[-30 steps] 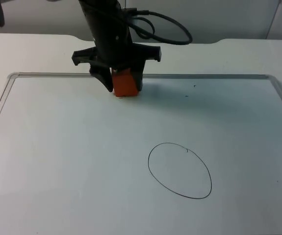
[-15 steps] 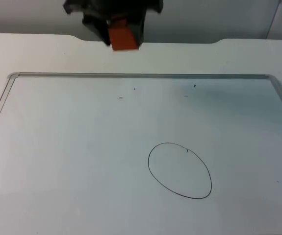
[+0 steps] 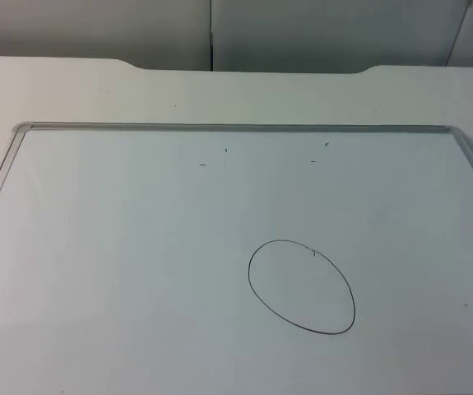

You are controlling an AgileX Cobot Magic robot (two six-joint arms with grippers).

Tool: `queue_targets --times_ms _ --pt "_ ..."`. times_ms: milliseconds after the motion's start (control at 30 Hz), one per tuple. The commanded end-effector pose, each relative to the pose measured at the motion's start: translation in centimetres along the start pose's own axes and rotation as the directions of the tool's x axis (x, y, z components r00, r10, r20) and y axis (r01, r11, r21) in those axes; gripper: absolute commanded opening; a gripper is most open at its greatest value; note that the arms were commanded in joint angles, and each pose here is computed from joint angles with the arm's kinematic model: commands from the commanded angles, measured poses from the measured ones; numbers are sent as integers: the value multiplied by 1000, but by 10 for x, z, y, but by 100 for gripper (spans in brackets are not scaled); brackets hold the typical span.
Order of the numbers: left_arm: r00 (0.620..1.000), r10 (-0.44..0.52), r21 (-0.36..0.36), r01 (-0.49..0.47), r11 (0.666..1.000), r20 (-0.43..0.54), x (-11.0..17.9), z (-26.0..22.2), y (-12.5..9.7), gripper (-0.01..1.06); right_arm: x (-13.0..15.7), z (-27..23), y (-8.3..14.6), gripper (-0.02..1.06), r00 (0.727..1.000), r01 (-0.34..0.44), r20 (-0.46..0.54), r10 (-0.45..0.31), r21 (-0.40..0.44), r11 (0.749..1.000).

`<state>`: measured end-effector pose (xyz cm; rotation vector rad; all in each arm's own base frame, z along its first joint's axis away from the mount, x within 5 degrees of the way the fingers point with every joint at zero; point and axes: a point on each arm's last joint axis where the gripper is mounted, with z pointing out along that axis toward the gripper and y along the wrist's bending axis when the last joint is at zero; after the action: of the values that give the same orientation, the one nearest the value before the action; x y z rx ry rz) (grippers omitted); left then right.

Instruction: Pick up one cube with the left hand and another cube with the right hand. First place the cube in the right hand at the target position, then stack the cube in the left hand on top.

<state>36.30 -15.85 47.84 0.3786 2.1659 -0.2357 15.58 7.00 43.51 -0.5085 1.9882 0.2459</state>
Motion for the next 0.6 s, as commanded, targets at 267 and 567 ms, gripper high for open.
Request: queue_targets --times_ms 267,567 --pt "974 55 -135 -25 991 221 8 -96 14 21 0 0 1 0 1000 2 13 -2 -11 1000" --pt "980 57 -81 -42 996 193 117 -105 16 21 0 0 2 0 1000 5 15 -5 -19 1000"
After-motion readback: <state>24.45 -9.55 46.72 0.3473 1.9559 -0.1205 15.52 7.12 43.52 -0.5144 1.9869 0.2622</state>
